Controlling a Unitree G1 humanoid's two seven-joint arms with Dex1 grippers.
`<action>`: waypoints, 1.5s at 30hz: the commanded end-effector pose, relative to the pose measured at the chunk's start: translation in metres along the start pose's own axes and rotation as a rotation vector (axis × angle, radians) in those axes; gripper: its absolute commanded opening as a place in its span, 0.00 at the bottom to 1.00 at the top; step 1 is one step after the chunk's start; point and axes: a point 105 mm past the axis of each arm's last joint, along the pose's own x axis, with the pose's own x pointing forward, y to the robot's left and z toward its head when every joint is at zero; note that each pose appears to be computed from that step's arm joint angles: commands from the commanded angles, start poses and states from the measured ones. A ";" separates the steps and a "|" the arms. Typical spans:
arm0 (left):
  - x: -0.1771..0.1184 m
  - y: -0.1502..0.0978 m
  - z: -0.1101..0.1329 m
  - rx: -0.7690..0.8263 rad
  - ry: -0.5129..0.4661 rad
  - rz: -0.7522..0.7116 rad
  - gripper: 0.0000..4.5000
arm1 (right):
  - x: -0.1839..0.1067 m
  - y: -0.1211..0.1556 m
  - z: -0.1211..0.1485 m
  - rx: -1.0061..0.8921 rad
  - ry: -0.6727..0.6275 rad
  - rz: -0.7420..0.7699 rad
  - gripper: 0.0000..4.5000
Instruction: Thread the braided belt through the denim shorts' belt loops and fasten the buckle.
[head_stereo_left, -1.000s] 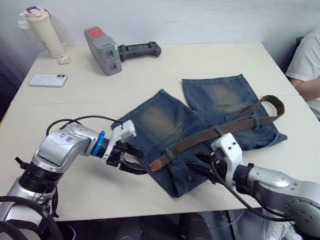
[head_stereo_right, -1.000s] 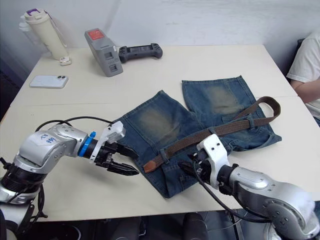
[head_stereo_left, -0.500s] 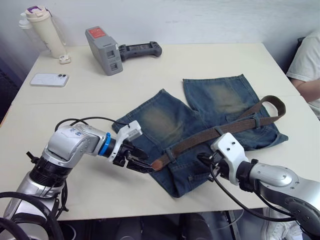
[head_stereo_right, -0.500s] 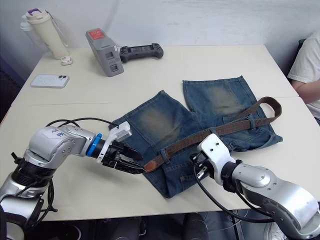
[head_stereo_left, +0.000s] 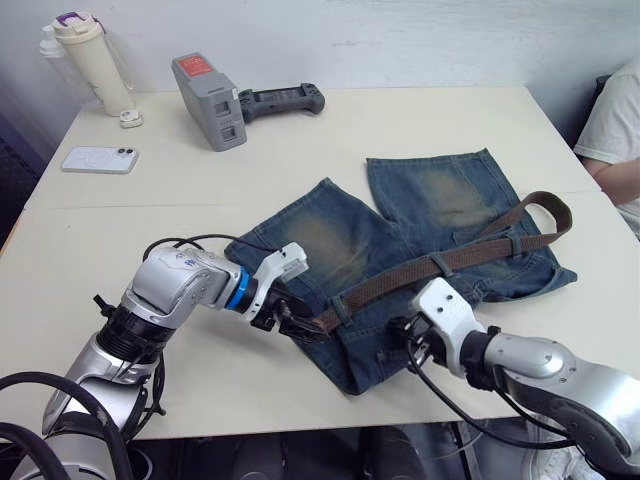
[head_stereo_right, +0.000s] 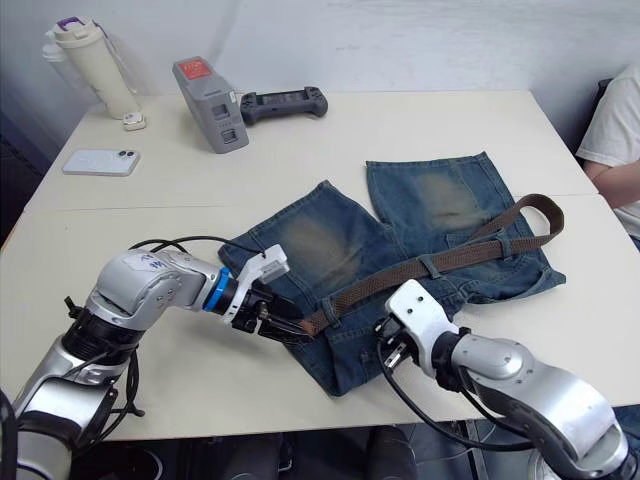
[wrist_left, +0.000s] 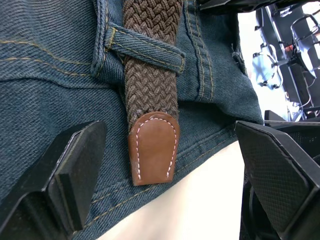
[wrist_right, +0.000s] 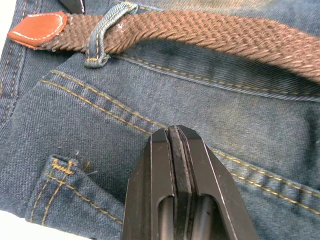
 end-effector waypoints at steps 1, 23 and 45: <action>0.005 -0.004 -0.008 0.004 0.044 -0.016 1.00 | 0.000 -0.001 0.000 -0.004 -0.006 -0.015 0.02; -0.010 0.006 -0.003 -0.023 0.006 -0.067 0.01 | -0.005 -0.030 -0.016 -0.012 0.039 -0.166 0.00; -0.040 -0.015 0.006 -0.085 -0.074 -0.145 0.01 | -0.001 -0.066 -0.056 0.026 0.184 -0.260 0.00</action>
